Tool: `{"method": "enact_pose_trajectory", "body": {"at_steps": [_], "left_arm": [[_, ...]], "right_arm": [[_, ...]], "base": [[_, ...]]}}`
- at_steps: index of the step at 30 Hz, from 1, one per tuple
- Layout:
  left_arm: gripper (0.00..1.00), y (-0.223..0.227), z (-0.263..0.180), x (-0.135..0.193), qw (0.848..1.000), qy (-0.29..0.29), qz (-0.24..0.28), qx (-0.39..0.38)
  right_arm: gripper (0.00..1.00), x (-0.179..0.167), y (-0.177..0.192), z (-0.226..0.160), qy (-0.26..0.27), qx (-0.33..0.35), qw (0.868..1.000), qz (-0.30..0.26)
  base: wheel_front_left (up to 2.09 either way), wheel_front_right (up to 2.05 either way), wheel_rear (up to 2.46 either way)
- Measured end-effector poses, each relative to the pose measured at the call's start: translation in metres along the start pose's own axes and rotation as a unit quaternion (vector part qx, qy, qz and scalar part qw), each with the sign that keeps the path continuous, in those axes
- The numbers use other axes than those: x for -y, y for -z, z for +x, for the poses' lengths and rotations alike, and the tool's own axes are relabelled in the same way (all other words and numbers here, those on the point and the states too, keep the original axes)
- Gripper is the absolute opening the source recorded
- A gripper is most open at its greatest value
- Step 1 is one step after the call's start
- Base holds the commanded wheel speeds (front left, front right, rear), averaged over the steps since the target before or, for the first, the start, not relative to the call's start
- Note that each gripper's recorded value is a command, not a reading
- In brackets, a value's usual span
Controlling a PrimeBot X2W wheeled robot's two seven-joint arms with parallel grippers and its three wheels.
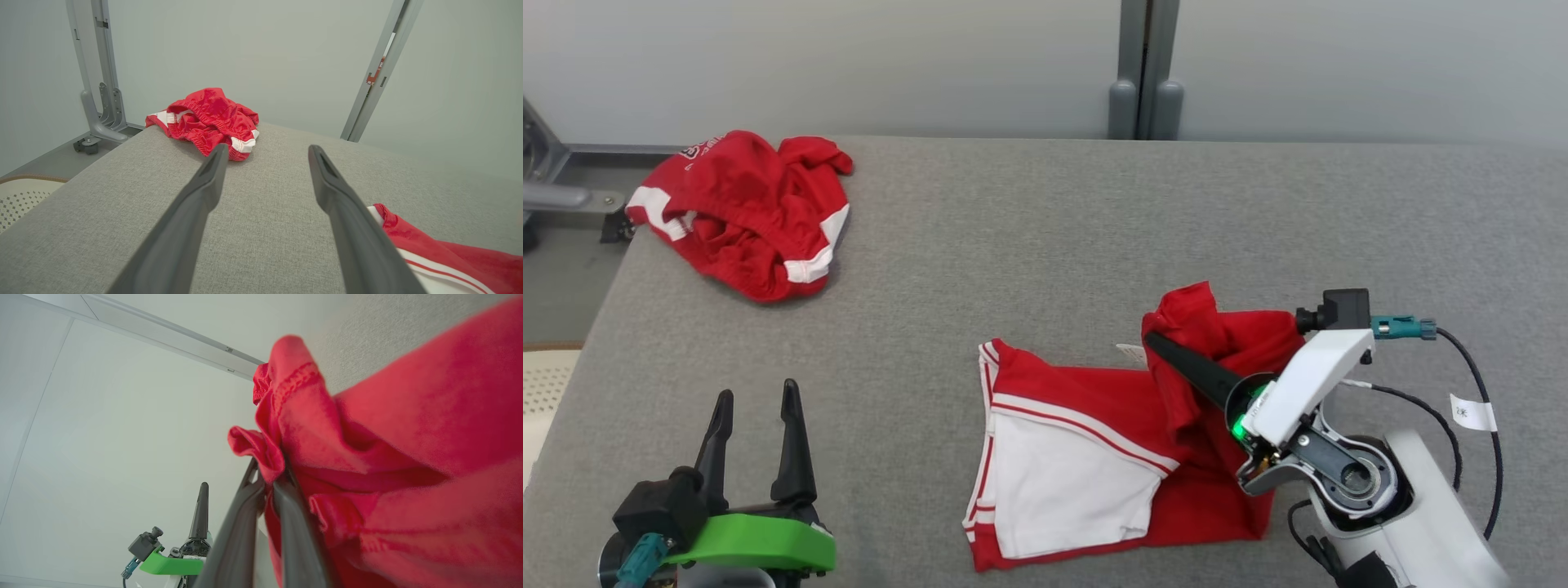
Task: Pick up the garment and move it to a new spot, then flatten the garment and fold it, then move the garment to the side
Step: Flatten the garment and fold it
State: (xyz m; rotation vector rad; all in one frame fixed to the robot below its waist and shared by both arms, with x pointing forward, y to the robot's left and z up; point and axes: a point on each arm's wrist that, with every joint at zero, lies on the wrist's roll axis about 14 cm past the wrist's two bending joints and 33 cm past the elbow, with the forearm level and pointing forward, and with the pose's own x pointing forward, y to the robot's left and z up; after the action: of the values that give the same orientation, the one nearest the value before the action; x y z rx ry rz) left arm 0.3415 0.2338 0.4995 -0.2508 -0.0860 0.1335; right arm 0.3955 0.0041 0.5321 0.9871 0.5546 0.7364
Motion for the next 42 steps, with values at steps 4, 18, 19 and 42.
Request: {"method": "enact_pose_trajectory", "body": {"at_steps": [4, 18, 19, 42], "left_arm": [[1.0, -0.002, -0.009, -0.014, 1.0, -0.021, 0.002, 0.001], [1.0, -0.007, -0.029, -0.051, 0.997, -0.082, 0.008, 0.004], [1.0, -0.007, -0.028, -0.051, 0.996, -0.083, 0.009, 0.003], [1.0, -0.008, -0.013, -0.019, 0.999, -0.03, -0.005, 0.012]], "right_arm": [[0.0, 0.002, 0.025, 0.024, 0.0, -0.038, 0.999, 0.011], [0.0, 0.007, 0.108, 0.077, 0.009, -0.16, 0.986, 0.039], [0.0, 0.01, 0.111, 0.078, 0.013, -0.163, 0.986, 0.04], [1.0, -0.002, -0.056, 0.008, 0.014, 0.09, 0.977, -0.194]], "base": [[0.0, 0.0, 0.0], [0.0, 0.0, 0.0], [0.0, 0.0, 0.0], [0.0, 0.0, 0.0]]}}
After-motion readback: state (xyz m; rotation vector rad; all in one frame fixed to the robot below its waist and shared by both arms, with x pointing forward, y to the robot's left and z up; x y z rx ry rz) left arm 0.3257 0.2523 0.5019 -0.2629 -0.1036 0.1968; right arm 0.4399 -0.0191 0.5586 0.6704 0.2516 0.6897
